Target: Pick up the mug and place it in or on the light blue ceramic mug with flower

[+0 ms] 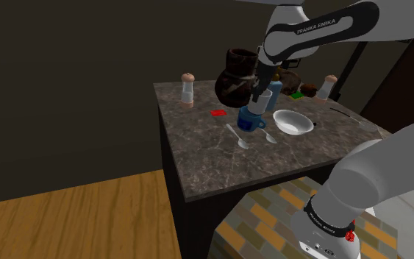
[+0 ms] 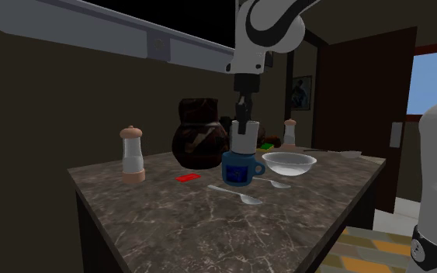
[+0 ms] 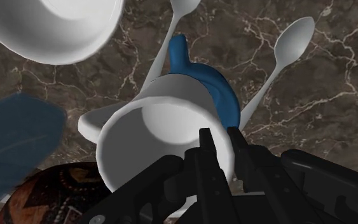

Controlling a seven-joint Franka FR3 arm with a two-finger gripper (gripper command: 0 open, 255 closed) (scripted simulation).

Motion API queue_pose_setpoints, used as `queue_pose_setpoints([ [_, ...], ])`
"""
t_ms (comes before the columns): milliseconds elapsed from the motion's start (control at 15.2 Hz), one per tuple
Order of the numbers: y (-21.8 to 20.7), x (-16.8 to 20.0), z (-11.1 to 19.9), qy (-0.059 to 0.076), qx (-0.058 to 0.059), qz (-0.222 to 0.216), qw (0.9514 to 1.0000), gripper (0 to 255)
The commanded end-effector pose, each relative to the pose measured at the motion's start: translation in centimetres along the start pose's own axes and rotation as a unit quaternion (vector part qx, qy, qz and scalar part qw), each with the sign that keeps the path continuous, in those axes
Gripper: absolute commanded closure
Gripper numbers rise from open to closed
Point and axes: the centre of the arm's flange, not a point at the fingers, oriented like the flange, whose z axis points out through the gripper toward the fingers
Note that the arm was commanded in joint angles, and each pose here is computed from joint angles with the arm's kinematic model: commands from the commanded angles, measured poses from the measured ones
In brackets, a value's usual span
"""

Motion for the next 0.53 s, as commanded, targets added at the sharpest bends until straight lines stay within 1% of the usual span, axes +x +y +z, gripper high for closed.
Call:
queue_pose_setpoints([
  [0, -0.02, -0.05, 0.22, -0.002, 0.001, 0.0, 1.0, 255],
  [132, -0.02, -0.05, 0.22, -0.002, 0.001, 0.0, 1.0, 255],
  [198, -0.08, -0.04, 0.2, -0.002, 0.001, 0.0, 1.0, 0],
  [462, -0.13, -0.06, 0.22, -0.002, 0.001, 0.0, 1.0, 0],
])
